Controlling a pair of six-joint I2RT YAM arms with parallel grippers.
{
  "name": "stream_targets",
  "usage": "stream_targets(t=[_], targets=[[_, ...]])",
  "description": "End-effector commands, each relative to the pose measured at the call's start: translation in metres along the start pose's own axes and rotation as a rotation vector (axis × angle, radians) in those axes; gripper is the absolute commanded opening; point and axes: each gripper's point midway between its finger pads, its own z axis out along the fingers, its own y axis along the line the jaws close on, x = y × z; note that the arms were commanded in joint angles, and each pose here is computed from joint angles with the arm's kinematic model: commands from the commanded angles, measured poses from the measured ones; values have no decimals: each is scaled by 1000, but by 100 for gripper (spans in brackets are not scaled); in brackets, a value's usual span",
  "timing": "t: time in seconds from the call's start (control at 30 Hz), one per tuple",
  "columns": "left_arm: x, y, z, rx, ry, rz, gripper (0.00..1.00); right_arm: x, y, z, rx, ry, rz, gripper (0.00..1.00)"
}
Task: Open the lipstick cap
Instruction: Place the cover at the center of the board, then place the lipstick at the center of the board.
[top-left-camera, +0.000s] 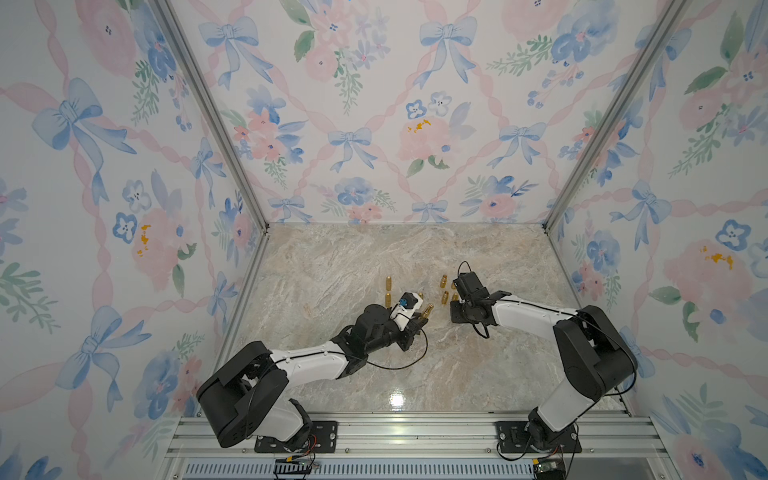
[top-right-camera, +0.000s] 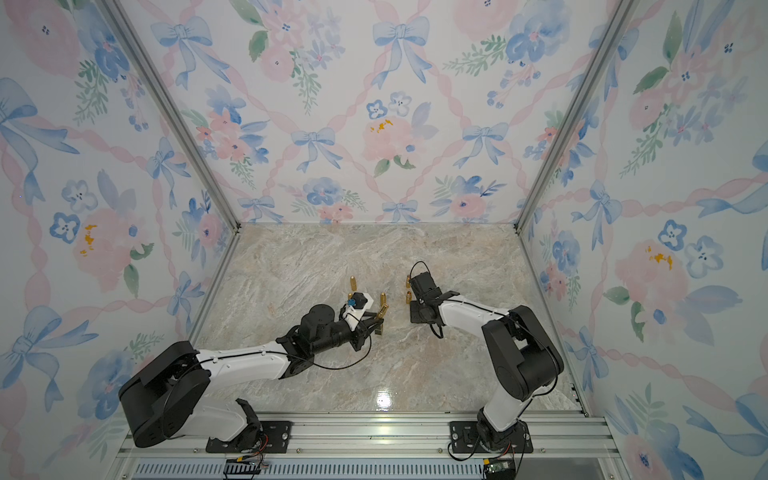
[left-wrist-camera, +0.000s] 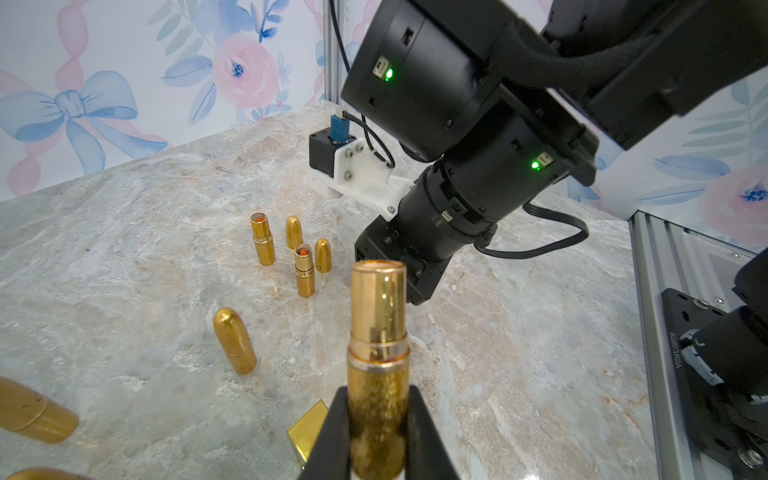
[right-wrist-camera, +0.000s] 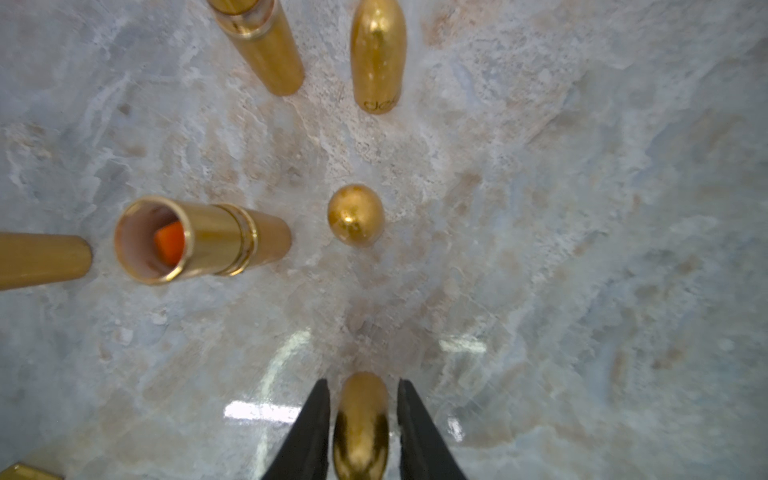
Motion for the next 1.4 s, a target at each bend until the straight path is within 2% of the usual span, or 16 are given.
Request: stream_targets(t=[0.0,0.23,0.33,0.5,0.7,0.8,0.9,1.37], targets=[[-20,-1,-1,-1,-49,12,0,1,1,-7,5,-1,-13,33],[-20,0,1,-7,-46,14,0,-13,4,-50,-45,-31,14,51],[-19,1,3,-9,-44,16,0,-14,6,-75,-89,-40,25,54],[-22,6,8,-31,-44,3,0,-12,27,-121,-249,-17,19,59],[-28,8,15,-42,-51,-10,0,-7,71,-168,-532,22,37,61],[-30,7,18,-32,-52,-12,0,-9,92,-184,-658,20,56,62],[-31,4,20,-17,-52,-14,0,-11,105,-187,-699,23,51,61],[-34,-7,20,26,-57,5,0,-31,125,-170,-724,14,58,40]])
